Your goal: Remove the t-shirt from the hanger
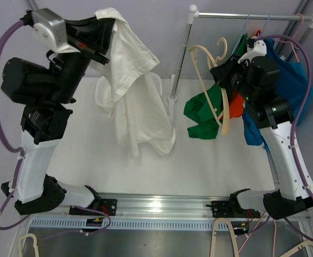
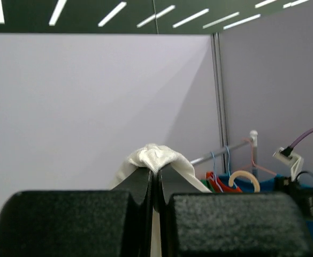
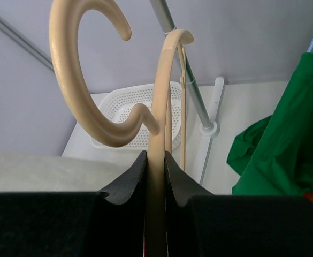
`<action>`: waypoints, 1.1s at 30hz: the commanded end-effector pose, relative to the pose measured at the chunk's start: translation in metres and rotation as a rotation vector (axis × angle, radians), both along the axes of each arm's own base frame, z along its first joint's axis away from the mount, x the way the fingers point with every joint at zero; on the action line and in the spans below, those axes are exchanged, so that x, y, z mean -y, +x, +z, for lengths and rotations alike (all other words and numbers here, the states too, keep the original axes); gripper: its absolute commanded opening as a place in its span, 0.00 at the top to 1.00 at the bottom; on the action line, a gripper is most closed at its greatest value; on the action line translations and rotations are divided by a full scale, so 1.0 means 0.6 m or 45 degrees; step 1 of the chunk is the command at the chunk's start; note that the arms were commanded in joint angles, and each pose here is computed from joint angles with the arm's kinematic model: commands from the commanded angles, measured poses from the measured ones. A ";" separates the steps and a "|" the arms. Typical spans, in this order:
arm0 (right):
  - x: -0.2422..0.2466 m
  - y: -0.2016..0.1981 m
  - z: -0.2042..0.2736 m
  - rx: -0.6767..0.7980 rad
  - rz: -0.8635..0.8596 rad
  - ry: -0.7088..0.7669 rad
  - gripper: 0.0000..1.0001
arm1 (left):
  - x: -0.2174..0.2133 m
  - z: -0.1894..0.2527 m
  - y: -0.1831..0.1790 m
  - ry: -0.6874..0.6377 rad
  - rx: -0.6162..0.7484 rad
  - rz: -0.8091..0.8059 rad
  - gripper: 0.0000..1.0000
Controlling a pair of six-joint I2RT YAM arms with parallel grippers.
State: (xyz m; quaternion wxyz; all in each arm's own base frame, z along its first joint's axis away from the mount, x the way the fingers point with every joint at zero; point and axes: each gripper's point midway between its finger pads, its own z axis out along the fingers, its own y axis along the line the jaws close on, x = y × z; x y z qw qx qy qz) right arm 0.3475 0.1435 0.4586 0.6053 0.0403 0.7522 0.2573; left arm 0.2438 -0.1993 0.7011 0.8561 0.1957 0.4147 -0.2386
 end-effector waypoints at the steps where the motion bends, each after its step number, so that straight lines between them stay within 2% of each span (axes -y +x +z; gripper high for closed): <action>1: 0.001 0.040 0.052 0.129 -0.067 0.027 1.00 | -0.057 0.103 -0.078 -0.153 0.291 -0.002 0.99; 3: 0.000 0.055 0.053 0.125 -0.083 0.028 1.00 | -0.024 0.089 -0.073 -0.092 0.256 -0.100 0.99; 7: -0.010 0.089 0.058 0.142 -0.086 0.020 1.00 | 0.010 0.061 -0.098 -0.076 0.134 -0.330 0.99; 8: -0.012 0.098 0.063 0.159 -0.088 0.023 1.00 | 0.006 0.062 -0.125 -0.079 0.136 -0.401 0.99; 11: -0.014 0.109 0.068 0.172 -0.098 0.027 1.00 | 0.016 0.042 -0.155 -0.055 0.059 -0.543 0.99; 14: -0.013 0.112 0.070 0.171 -0.108 0.038 1.00 | 0.010 0.027 -0.236 -0.002 0.072 -0.738 0.99; 18: -0.016 0.108 0.071 0.164 -0.092 0.052 1.00 | -0.013 0.043 -0.293 -0.001 0.150 -0.816 0.99; 24: -0.013 0.103 0.079 0.181 -0.097 0.056 1.00 | -0.018 0.061 -0.332 0.015 0.150 -0.943 0.99; 28: -0.009 0.120 0.091 0.209 -0.130 0.053 1.00 | -0.005 0.059 -0.308 0.008 0.159 -0.900 0.99; 33: 0.000 0.155 0.090 0.222 -0.190 0.033 1.00 | 0.048 0.044 -0.216 0.049 0.069 -0.837 0.99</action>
